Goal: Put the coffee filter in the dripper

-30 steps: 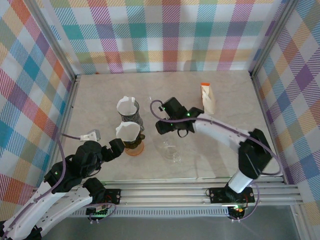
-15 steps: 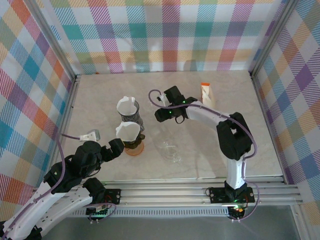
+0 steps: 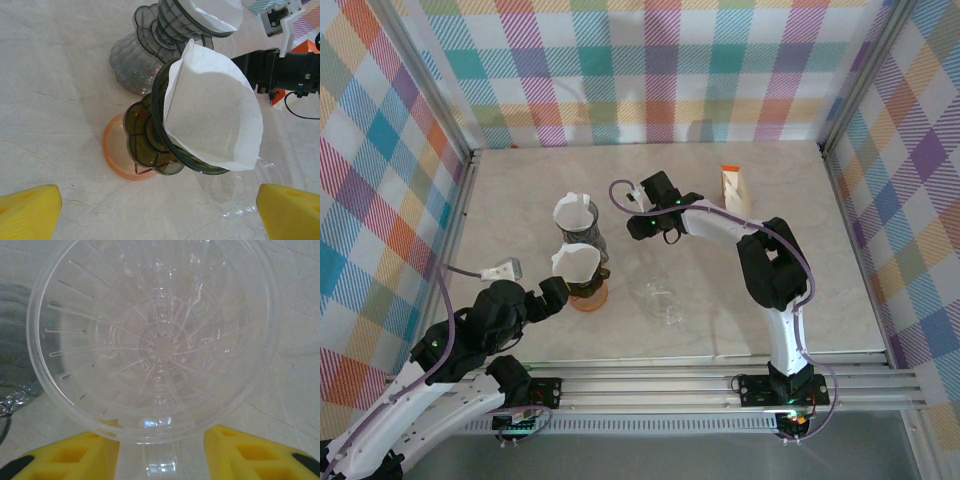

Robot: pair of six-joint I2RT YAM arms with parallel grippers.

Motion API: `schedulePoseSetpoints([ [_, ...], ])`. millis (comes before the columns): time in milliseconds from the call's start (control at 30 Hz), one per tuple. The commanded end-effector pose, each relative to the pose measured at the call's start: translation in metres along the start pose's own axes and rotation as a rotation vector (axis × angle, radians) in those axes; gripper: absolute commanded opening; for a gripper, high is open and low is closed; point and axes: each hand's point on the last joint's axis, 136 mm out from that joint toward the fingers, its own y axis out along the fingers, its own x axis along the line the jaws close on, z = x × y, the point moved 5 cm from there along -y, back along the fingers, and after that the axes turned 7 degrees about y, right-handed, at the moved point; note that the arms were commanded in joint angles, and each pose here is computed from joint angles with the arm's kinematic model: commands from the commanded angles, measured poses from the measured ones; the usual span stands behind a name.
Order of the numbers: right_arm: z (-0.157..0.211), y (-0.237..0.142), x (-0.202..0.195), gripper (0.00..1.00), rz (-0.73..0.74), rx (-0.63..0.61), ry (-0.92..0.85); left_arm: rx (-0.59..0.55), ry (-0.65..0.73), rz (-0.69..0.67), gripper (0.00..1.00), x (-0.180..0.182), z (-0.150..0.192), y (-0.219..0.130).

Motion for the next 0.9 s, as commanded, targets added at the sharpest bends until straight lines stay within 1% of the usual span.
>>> schedulePoseSetpoints([
  [0, -0.011, 0.002, 0.008, 0.36, -0.039, -0.037, -0.017, -0.014, 0.015, -0.021, 1.00, 0.002, -0.005, -0.005],
  [100, -0.010, 0.000, 0.009, 0.22, -0.042, -0.042, -0.021, -0.013, 0.015, -0.015, 1.00, 0.002, -0.005, -0.006],
  [167, -0.011, -0.006, 0.011, 0.17, -0.044, -0.052, -0.025, -0.013, 0.015, -0.009, 1.00, 0.001, -0.006, -0.007],
  [233, -0.011, -0.014, 0.013, 0.14, -0.041, -0.069, -0.031, -0.017, 0.018, -0.004, 1.00, 0.000, -0.007, -0.008],
  [333, -0.010, -0.031, 0.019, 0.11, -0.045, -0.099, -0.032, -0.026, 0.024, -0.003, 1.00, -0.001, -0.010, -0.011],
  [400, -0.010, -0.051, 0.024, 0.10, -0.042, -0.125, -0.029, -0.028, 0.024, -0.007, 1.00, 0.000, -0.010, -0.011],
  [533, 0.000, -0.087, 0.029, 0.09, 0.020, -0.125, 0.007, -0.029, 0.019, 0.011, 1.00, -0.002, -0.011, -0.013],
  [633, 0.016, -0.114, 0.032, 0.09, 0.053, -0.111, 0.040, -0.031, 0.015, 0.011, 1.00, -0.002, -0.011, -0.013],
  [733, 0.034, -0.145, 0.039, 0.09, 0.045, -0.114, 0.062, -0.026, 0.007, 0.020, 1.00, -0.002, -0.009, -0.012],
  [867, 0.062, -0.182, 0.056, 0.09, 0.047, -0.115, 0.022, -0.026, -0.003, 0.032, 1.00, -0.002, -0.009, -0.014],
])
